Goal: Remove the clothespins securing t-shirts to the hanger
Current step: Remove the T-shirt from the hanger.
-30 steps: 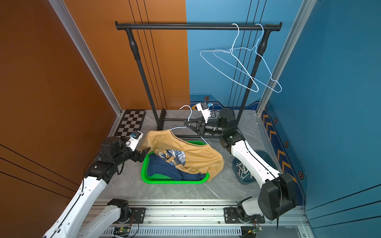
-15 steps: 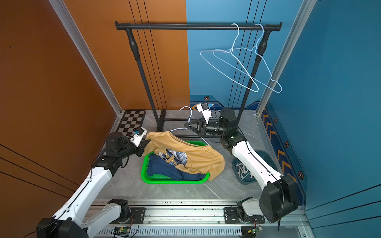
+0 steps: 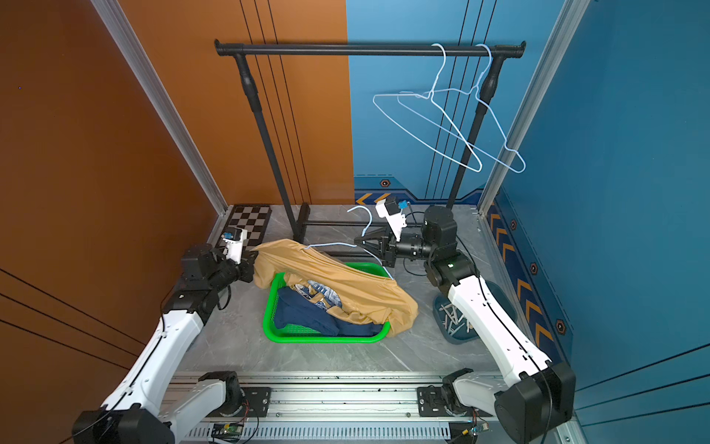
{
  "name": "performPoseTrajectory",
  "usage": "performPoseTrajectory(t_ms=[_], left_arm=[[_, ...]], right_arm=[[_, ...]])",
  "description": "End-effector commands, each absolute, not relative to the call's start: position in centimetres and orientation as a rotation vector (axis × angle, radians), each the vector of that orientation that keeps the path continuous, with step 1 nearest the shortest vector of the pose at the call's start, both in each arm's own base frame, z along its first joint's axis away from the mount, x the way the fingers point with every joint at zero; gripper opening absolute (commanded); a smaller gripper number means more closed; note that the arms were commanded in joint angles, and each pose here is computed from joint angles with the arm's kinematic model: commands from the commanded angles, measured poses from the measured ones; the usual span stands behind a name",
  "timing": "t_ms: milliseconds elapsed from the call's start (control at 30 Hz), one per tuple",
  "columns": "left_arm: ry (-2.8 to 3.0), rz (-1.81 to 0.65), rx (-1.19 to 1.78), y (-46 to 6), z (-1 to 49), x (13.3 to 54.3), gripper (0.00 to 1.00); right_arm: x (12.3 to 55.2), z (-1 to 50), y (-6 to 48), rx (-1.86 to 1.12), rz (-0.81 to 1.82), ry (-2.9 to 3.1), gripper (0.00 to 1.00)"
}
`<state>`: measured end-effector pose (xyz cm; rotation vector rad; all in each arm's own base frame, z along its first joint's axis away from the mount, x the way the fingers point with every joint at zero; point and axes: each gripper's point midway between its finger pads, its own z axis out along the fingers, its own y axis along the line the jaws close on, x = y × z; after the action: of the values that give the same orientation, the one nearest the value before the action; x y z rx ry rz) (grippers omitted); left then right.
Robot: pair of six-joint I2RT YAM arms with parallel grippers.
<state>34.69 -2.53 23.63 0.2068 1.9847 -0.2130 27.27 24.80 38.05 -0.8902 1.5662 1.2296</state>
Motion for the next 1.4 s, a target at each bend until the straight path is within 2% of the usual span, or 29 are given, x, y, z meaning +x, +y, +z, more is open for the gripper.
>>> performPoseTrajectory(t_ms=[0, 167, 267, 367, 467, 633, 833, 967, 1100, 1233, 1367], left_arm=[[1.984, -0.197, 0.017, 0.6, 24.0, 34.5, 0.0], [1.957, -0.239, -0.072, 2.5, 24.4, 34.1, 0.0], [1.943, -0.287, -0.043, 1.9, 25.1, 34.2, 0.0], [1.923, -0.393, 0.029, -0.7, 26.8, 34.5, 0.0], [1.892, -0.443, 0.0, -0.8, 28.6, 34.8, 0.0], [1.896, -0.43, -0.138, 2.7, 27.7, 35.1, 0.0], [1.935, -0.471, -0.186, 3.6, 25.2, 34.6, 0.0], [1.917, -0.506, -0.154, 2.5, 25.7, 34.3, 0.0], [1.86, -0.519, -0.085, 0.6, 28.4, 33.8, 0.0], [1.807, -0.569, 0.003, -3.2, 31.3, 33.3, 0.0], [1.794, -0.613, 0.109, -8.2, 31.9, 32.2, 0.0]], right_arm=[[26.2, 38.7, 23.0, -0.898, 1.181, 1.542, 0.0], [25.9, 39.4, 21.4, -0.878, 1.14, 1.519, 0.0], [25.4, 39.3, 22.0, -0.91, 1.125, 1.519, 0.0], [24.4, 36.5, 24.0, -1.055, 1.006, 1.609, 0.0], [24.3, 35.2, 24.6, -1.111, 0.984, 1.641, 0.0], [24.2, 37.0, 23.7, -1.08, 0.976, 1.557, 0.0], [24.8, 40.1, 21.5, -0.97, 0.974, 1.471, 0.0], [25.4, 41.1, 21.5, -0.929, 0.989, 1.444, 0.0], [26.5, 42.5, 22.4, -0.851, 0.981, 1.406, 0.0], [28.1, 45.0, 25.0, -0.728, 0.975, 1.304, 0.0], [29.9, 47.4, 28.1, -0.614, 1.013, 1.217, 0.0]])
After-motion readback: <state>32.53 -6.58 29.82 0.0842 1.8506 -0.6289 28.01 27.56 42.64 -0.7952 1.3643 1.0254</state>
